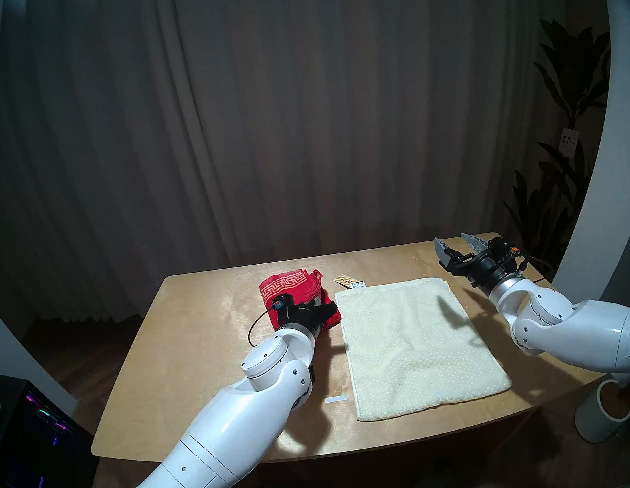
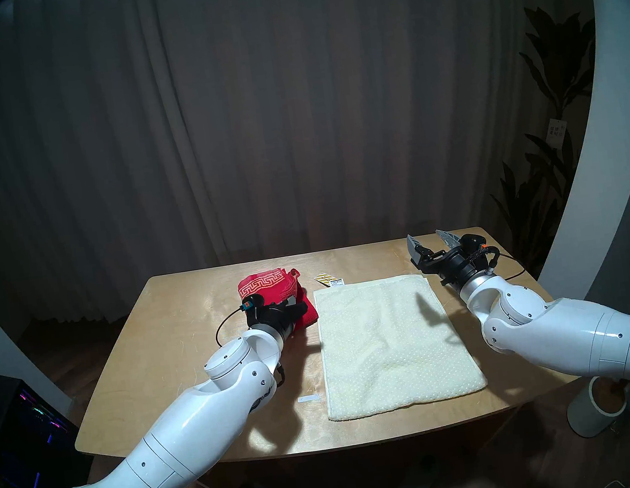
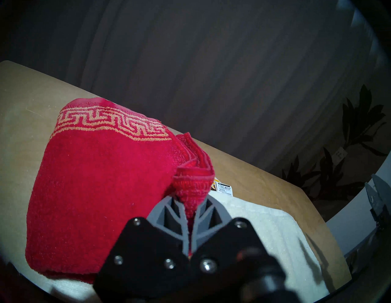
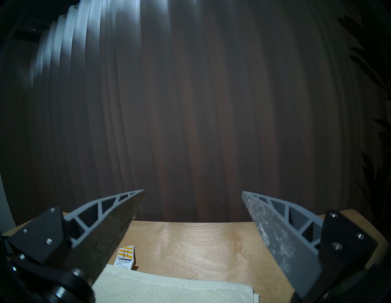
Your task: Fold each towel twice and stack them on table
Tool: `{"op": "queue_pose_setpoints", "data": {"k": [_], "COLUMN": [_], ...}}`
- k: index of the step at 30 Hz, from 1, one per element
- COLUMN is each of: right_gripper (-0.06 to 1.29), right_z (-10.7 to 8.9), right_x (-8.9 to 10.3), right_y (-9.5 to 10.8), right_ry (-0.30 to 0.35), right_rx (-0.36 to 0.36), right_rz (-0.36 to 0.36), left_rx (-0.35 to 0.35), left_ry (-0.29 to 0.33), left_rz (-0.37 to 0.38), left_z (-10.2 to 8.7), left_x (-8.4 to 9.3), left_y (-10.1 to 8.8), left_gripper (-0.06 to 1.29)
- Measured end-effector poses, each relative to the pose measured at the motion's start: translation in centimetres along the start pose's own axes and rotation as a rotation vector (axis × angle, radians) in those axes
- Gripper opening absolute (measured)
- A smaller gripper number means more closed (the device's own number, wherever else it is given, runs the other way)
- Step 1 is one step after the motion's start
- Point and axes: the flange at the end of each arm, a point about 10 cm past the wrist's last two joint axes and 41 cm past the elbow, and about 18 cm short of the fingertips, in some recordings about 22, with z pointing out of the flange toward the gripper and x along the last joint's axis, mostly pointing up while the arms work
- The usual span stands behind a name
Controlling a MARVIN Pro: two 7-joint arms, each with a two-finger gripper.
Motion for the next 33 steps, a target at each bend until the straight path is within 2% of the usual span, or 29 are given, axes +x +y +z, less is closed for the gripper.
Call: {"op": "queue_pose_setpoints", "data": {"k": [5, 6, 8, 10, 12, 16, 19, 25, 33], "right_gripper": [1.2, 1.2, 1.2, 1.2, 1.2, 1.2, 1.2, 1.2, 1.2], "right_z": [-0.1, -0.1, -0.1, -0.2, -0.2, -0.3, -0.3, -0.3, -0.4], "right_x": [0.1, 0.2, 0.2, 0.2, 0.3, 0.4, 0.4, 0.5, 0.5], "right_y": [0.0, 0.0, 0.1, 0.1, 0.2, 0.3, 0.4, 0.5, 0.6], "right_ry": [0.001, 0.001, 0.001, 0.0, 0.0, -0.001, -0.001, -0.002, -0.003], "right_rx": [0.0, 0.0, -0.001, -0.002, -0.004, -0.006, -0.006, -0.007, -0.005], "right_rz": [0.004, 0.004, 0.004, 0.004, 0.003, 0.002, 0.002, 0.003, 0.006], "left_rx": [0.015, 0.019, 0.023, 0.025, 0.025, 0.016, 0.011, 0.009, 0.042], "left_ry": [-0.034, -0.041, -0.051, -0.055, -0.059, -0.055, -0.05, -0.043, -0.05], "left_rz": [0.017, 0.021, 0.025, 0.026, 0.027, 0.025, 0.023, 0.021, 0.014], "left_z": [0.6, 0.8, 1.0, 1.1, 1.2, 1.4, 1.3, 1.0, 0.2], "left_x": [-1.2, -1.4, -1.8, -2.0, -2.2, -2.1, -1.9, -1.6, -1.7], "left_y": [-0.3, -0.4, -0.5, -0.5, -0.4, 0.0, 0.3, 0.3, -1.2], "left_gripper": [-0.03, 0.02, 0.29, 0.37, 0.67, 1.16, 1.2, 1.2, 1.2]}}
